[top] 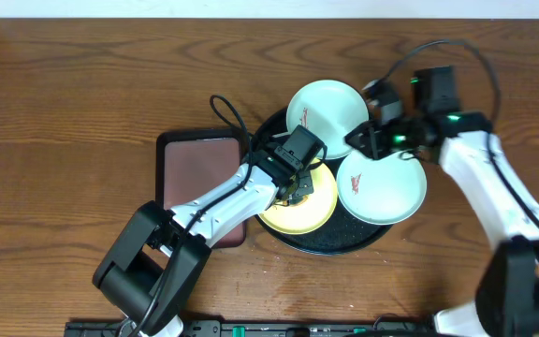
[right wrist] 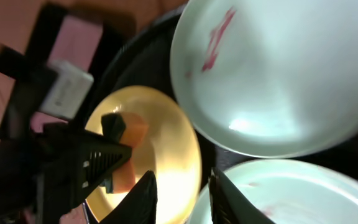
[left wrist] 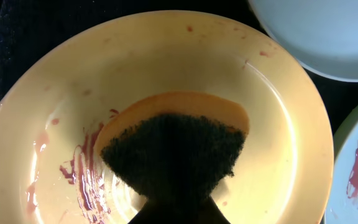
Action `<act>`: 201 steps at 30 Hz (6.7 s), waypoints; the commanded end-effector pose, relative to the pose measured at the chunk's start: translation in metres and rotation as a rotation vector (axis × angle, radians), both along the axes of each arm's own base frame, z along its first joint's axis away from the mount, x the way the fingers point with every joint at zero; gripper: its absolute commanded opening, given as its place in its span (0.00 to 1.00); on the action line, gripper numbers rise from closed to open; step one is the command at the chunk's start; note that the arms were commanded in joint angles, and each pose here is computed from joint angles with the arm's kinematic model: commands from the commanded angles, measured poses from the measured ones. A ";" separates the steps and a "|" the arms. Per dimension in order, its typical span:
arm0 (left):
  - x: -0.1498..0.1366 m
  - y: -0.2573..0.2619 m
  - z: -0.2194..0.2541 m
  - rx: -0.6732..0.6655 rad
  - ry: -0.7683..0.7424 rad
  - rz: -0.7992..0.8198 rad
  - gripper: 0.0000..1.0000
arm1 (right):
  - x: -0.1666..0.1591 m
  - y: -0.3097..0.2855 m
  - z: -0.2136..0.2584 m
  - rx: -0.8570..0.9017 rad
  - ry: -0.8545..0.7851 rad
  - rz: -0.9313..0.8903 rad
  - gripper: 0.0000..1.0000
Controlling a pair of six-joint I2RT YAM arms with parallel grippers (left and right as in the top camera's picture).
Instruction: Clean dirty plates on tray and stack at the side
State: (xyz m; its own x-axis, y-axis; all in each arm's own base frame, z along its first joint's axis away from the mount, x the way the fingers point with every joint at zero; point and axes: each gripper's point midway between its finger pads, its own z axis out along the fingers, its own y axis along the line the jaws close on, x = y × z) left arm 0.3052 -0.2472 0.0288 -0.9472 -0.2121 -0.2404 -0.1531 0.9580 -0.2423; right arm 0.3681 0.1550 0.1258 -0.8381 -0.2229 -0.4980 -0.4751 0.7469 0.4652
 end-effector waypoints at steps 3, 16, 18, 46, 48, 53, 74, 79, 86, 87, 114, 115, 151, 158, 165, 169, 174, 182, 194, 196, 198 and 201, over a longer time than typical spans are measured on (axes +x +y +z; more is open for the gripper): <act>0.001 0.004 -0.002 0.016 -0.003 0.002 0.07 | -0.003 0.023 -0.043 -0.131 0.048 0.059 0.28; 0.001 0.004 -0.002 0.016 -0.003 0.002 0.08 | -0.014 0.042 -0.084 -0.216 0.104 0.110 0.28; 0.001 0.004 -0.002 0.016 -0.003 0.002 0.07 | -0.016 0.045 -0.086 -0.218 0.109 0.118 0.29; 0.002 0.004 -0.002 0.019 -0.006 -0.009 0.08 | -0.022 0.035 -0.110 -0.343 0.103 0.119 0.26; 0.002 0.004 -0.002 0.019 -0.006 -0.008 0.08 | -0.021 0.032 -0.111 -0.359 0.098 0.112 0.26; 0.002 0.004 -0.002 0.019 -0.006 -0.008 0.07 | -0.020 0.030 -0.112 -0.371 0.095 0.107 0.25; 0.002 0.003 -0.002 0.017 -0.007 -0.008 0.07 | -0.028 0.038 -0.130 -0.386 0.131 0.139 0.03; 0.007 -0.001 0.000 -0.004 -0.028 -0.010 0.07 | -0.028 0.038 -0.130 -0.385 0.134 0.135 0.01; 0.006 -0.023 0.002 -0.070 -0.042 -0.048 0.07 | -0.028 0.039 -0.130 -0.380 0.142 0.125 0.01; 0.006 -0.023 0.001 -0.067 -0.039 -0.048 0.07 | -0.028 0.039 -0.130 -0.379 0.142 0.125 0.01; 0.009 -0.013 -0.003 -0.010 -0.061 -0.045 0.31 | -0.028 0.039 -0.129 -0.380 0.146 0.122 0.02; 0.009 -0.013 -0.003 -0.010 -0.061 -0.045 0.31 | -0.028 0.039 -0.129 -0.380 0.146 0.122 0.02; 0.007 0.075 0.026 0.373 -0.159 0.117 0.07 | -0.030 0.038 -0.129 -0.379 0.160 0.110 0.01; 0.003 0.077 0.038 0.364 -0.166 0.118 0.07 | -0.032 0.037 -0.129 -0.385 0.172 0.112 0.01; 0.014 0.001 0.030 0.006 -0.128 0.039 0.07 | -0.033 0.037 -0.129 -0.385 0.174 0.113 0.01; 0.017 0.001 0.012 0.021 -0.107 0.043 0.07 | -0.035 0.036 -0.130 -0.389 0.183 0.114 0.01; 0.007 0.012 -0.019 0.094 -0.026 0.046 0.08 | -0.034 0.036 -0.130 -0.388 0.181 0.113 0.01; 0.007 0.048 -0.025 0.272 -0.048 0.100 0.08 | -0.034 0.035 -0.130 -0.392 0.179 0.112 0.01; 0.010 0.082 0.006 0.418 -0.048 0.098 0.08 | -0.034 0.034 -0.130 -0.395 0.179 0.110 0.01; 0.010 0.085 0.007 0.437 -0.050 0.076 0.07 | -0.034 0.034 -0.130 -0.395 0.180 0.110 0.01; 0.009 0.079 0.006 0.406 -0.041 0.072 0.08 | -0.034 0.034 -0.130 -0.395 0.179 0.110 0.01; 0.005 0.051 0.007 0.251 0.007 0.041 0.08 | -0.034 0.034 -0.130 -0.395 0.179 0.109 0.01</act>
